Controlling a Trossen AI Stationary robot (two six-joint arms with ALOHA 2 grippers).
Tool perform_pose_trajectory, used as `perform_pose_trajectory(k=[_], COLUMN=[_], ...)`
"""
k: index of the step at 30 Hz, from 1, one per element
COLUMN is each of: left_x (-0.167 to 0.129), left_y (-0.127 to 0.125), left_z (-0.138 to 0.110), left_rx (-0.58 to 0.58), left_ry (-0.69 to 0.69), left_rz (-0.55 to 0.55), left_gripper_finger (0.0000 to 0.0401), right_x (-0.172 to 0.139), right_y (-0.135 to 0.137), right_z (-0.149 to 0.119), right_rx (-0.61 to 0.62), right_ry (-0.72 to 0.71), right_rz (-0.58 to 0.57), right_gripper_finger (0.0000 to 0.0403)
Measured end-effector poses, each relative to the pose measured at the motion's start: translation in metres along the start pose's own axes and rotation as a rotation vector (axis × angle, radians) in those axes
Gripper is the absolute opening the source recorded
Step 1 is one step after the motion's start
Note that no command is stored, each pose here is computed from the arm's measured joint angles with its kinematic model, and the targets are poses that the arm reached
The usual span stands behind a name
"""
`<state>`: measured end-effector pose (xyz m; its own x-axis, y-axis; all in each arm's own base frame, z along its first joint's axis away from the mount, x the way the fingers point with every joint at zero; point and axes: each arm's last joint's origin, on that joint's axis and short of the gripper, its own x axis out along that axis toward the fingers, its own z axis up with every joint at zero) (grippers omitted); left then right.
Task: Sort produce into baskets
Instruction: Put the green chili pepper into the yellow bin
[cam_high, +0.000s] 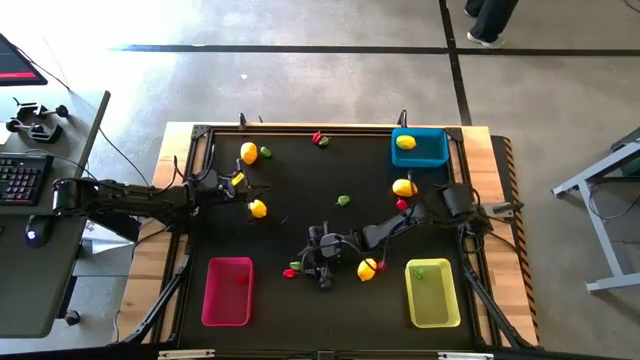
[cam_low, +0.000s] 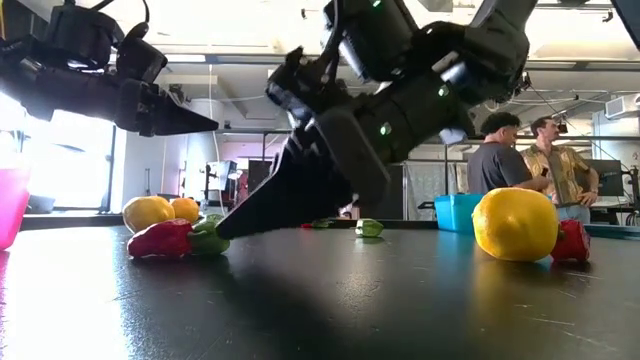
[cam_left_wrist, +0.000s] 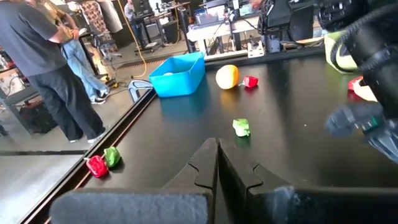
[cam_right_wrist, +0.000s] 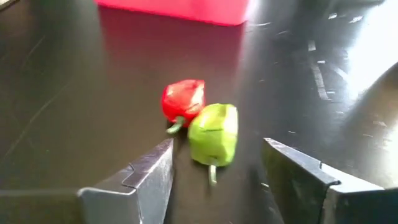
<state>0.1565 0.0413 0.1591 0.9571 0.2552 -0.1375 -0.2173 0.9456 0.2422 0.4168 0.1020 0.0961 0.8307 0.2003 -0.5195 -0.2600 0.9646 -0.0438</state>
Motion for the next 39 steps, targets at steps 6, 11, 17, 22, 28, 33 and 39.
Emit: perform_pose_trajectory(k=[6, 11, 17, 22, 28, 33, 39], left_x=[0.0, 0.0, 0.0, 0.0, 0.0, 0.0, 0.0], left_y=[0.0, 0.0, -0.001, -0.001, -0.001, -0.001, -0.001], left_z=[0.0, -0.001, -0.002, -0.002, -0.002, -0.002, -0.003], left_rx=[0.0, 0.0, 0.0, -0.006, -0.008, -0.009, -0.008], left_ry=[0.004, 0.009, 0.024, 0.025, 0.025, 0.025, 0.037], left_rz=[-0.001, -0.002, -0.006, -0.006, -0.006, -0.006, -0.011], left_gripper_finger=[0.0, 0.0, 0.0, 0.0, 0.0, 0.0, 0.0], right_x=[0.006, 0.007, 0.007, 0.003, -0.021, -0.06, -0.12], right_y=[-0.003, -0.008, -0.011, -0.015, -0.026, -0.026, -0.008], right_z=[0.005, 0.004, 0.001, 0.003, 0.023, 0.048, 0.067], right_rx=[0.001, 0.017, 0.029, 0.039, 0.053, 0.076, 0.262], right_ry=[-0.019, -0.01, 0.007, 0.027, 0.077, 0.161, 0.319], right_rz=[0.015, 0.015, 0.019, 0.024, -0.021, -0.085, -0.102], right_gripper_finger=[0.0208, 0.0159, 0.0074, 0.0031, 0.0034, 0.0032, 0.0033])
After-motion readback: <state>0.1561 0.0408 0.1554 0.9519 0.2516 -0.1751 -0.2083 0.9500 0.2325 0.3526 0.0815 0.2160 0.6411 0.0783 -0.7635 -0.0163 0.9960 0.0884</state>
